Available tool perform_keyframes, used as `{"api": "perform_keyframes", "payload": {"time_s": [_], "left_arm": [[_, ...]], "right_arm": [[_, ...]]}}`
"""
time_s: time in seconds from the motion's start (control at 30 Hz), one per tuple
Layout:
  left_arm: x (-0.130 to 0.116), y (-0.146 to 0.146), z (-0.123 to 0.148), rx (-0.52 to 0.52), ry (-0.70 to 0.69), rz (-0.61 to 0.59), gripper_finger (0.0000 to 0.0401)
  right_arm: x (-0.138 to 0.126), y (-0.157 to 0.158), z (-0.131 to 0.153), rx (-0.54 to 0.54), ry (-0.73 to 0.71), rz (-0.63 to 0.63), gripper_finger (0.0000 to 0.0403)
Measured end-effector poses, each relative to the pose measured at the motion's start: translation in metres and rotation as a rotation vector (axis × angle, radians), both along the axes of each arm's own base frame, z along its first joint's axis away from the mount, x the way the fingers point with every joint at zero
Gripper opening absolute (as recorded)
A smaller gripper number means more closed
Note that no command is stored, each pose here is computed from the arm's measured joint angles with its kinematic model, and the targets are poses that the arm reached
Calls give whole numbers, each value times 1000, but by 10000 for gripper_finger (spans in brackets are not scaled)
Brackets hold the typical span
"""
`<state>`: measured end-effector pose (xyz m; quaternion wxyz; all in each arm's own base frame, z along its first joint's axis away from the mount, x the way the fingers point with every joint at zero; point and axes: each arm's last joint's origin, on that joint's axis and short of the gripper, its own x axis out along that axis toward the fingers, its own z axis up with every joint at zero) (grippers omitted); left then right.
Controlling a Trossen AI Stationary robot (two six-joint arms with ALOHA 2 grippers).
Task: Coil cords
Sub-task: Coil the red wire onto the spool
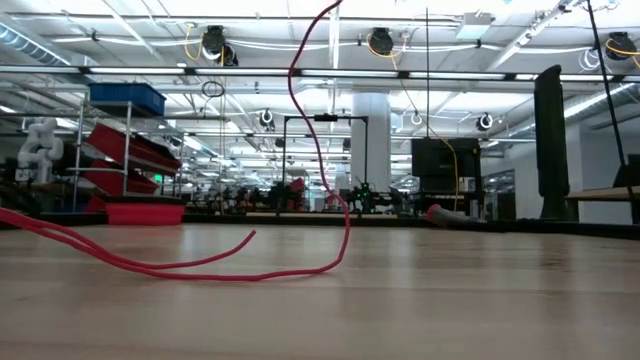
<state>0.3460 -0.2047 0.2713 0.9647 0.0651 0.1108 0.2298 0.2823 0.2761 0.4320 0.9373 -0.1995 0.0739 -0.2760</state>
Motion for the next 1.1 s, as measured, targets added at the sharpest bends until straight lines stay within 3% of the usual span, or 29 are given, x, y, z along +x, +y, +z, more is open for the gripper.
{"api": "perform_keyframes", "payload": {"time_s": [0.4,0.6,0.77,1.1], "left_arm": [[4,4,4,-32,-39,1,0],[13,-2,3,-89,-89,-124,0],[18,-2,1,-131,-82,-235,0],[19,-8,4,-191,-92,-426,0]], "right_arm": [[24,-15,-10,5,15,-34,0],[42,-27,-20,-56,43,-164,0],[53,-34,-28,-97,81,-196,0],[48,-32,-30,-163,106,-279,0]]}}
